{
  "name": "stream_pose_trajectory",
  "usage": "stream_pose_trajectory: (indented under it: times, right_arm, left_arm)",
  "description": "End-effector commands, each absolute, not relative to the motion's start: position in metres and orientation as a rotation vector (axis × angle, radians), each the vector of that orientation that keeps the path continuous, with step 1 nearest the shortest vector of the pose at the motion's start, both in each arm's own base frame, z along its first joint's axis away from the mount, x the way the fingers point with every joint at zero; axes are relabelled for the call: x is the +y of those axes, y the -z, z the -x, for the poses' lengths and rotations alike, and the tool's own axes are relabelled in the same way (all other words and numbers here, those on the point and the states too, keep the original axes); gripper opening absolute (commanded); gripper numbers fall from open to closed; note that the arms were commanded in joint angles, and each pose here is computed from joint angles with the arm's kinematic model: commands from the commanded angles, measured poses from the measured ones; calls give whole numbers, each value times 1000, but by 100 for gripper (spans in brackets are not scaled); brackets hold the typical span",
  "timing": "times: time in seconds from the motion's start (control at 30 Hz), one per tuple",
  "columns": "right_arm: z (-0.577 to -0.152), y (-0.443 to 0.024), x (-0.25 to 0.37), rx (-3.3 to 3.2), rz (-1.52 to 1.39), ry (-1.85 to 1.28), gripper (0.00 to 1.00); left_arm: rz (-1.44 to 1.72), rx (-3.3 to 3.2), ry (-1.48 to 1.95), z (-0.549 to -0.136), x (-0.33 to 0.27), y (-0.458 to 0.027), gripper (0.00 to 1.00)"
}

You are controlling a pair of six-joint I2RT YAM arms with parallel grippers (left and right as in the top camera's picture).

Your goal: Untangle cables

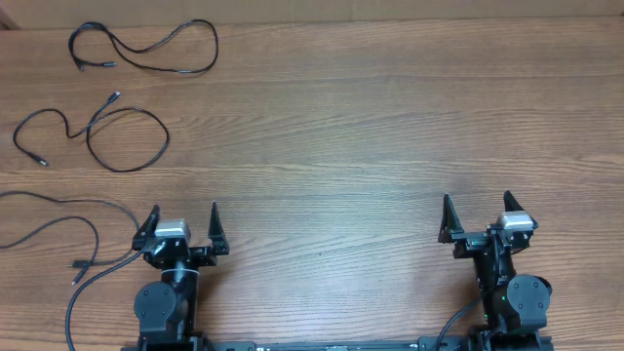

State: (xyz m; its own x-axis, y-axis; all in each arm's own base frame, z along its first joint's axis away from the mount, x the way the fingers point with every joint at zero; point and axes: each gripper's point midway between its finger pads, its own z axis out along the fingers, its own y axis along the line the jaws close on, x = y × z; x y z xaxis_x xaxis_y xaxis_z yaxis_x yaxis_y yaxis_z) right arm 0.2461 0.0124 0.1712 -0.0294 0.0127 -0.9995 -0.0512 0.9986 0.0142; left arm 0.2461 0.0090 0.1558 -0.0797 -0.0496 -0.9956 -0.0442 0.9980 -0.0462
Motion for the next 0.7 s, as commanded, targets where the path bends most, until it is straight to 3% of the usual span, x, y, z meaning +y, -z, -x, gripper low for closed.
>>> stream_pose_trajectory:
  times: [0.0,0.67]
  right_arm:
    - [-246,-170,10,1594,18,-44,100]
    - [-246,-170,10,1594,18,-44,100]
  left_arm:
    - [168,1638,24,-245,17,-156,100]
    - [73,1646,-21,-246,12,-156,100]
